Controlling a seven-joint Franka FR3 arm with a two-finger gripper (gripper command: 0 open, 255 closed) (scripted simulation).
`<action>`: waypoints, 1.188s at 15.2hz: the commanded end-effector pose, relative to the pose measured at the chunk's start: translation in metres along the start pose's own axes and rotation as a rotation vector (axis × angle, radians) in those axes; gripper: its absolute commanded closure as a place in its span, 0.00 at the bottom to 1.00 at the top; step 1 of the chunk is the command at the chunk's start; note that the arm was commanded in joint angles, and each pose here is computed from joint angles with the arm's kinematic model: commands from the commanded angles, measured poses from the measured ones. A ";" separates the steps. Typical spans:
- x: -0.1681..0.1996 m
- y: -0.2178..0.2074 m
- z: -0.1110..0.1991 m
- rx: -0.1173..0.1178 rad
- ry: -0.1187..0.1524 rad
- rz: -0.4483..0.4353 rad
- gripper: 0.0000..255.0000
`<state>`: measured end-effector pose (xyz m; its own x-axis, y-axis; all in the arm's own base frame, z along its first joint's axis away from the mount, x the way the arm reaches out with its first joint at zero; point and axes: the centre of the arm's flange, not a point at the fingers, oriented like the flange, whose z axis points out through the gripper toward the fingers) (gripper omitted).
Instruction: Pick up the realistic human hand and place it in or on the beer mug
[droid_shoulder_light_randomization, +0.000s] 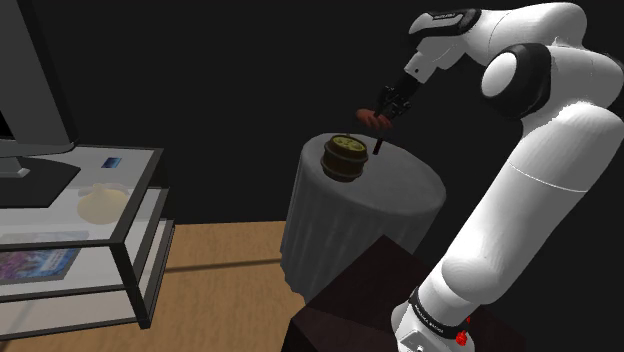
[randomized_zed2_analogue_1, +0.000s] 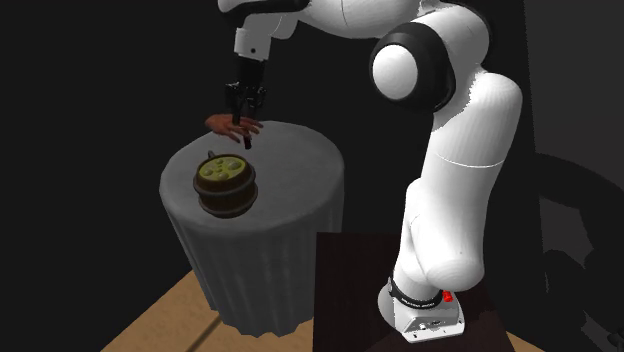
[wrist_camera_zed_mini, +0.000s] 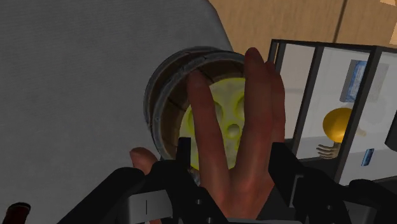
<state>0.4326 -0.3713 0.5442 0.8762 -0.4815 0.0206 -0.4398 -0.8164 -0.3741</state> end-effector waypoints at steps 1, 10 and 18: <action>0.010 -0.024 0.006 0.000 0.001 0.001 1.00; 0.029 -0.058 0.041 0.000 0.001 0.001 1.00; 0.028 -0.042 0.081 0.000 0.001 0.001 1.00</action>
<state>0.4920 -0.3246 0.4914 0.8759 -0.4821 0.0203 -0.4404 -0.8159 -0.3745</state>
